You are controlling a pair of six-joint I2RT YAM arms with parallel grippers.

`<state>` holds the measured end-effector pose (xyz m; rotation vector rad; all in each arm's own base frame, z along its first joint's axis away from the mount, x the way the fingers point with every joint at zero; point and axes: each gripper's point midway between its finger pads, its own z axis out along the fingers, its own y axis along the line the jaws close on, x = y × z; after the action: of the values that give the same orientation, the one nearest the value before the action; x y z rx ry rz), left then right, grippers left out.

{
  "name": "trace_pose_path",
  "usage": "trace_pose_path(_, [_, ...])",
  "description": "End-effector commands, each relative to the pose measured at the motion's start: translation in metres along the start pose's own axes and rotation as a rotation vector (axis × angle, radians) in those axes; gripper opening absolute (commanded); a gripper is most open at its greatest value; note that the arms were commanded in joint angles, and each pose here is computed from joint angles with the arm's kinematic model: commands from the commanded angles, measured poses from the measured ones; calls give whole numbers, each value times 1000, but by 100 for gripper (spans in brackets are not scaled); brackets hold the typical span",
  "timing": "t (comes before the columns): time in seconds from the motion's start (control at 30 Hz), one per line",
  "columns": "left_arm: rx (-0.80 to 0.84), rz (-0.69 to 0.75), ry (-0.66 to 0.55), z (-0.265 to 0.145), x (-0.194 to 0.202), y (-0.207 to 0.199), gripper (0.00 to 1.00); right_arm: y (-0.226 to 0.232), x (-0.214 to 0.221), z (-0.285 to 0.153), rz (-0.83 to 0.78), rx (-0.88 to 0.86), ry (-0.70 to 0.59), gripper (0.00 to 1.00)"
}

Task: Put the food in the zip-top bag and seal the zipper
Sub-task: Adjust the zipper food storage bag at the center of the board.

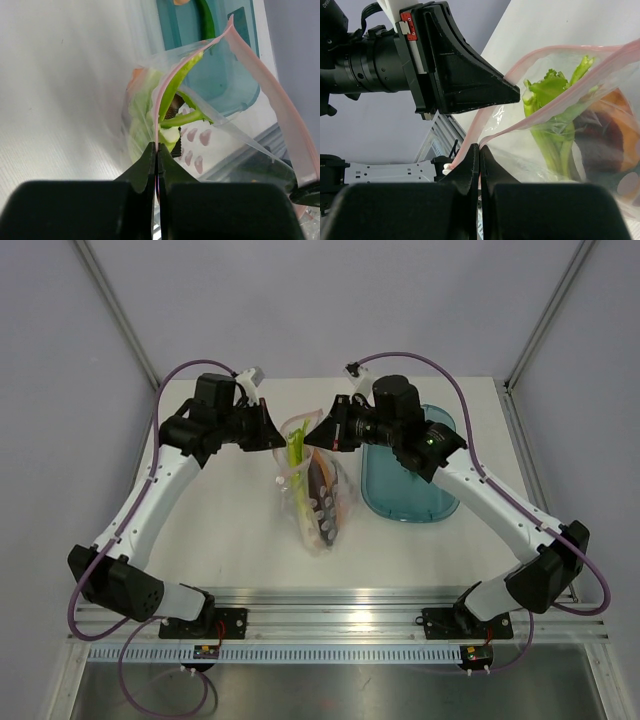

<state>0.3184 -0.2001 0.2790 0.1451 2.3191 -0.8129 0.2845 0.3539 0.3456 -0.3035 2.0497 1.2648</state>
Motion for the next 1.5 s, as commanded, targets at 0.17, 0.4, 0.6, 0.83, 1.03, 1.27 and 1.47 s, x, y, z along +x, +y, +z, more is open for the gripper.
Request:
trace_pose_path(0.17, [189, 84, -117, -38, -28, -51, 0, 31, -29, -21, -102, -54, -130, 0])
trace_pose_path(0.4, [212, 57, -43, -11, -14, -52, 0, -42, 10, 7, -46, 171, -21, 0])
trace_pose_path(0.6, [244, 128, -72, -27, -29, -67, 0, -32, -5, -14, -113, 191, -60, 50])
trace_pose_path(0.83, [297, 154, -51, -26, -28, -75, 0, -33, -43, -43, -196, 322, -143, 60])
trace_pose_path(1.03, [334, 154, -39, -27, -27, -81, 0, -55, -56, -41, -190, 398, -117, 63])
trace_pose_path(1.27, [345, 160, -30, -29, -25, -83, 0, -61, -49, -25, -173, 381, -52, 60])
trace_pose_path(1.47, [361, 174, -17, -27, -23, -84, 0, -70, -47, -20, -179, 406, -31, 53])
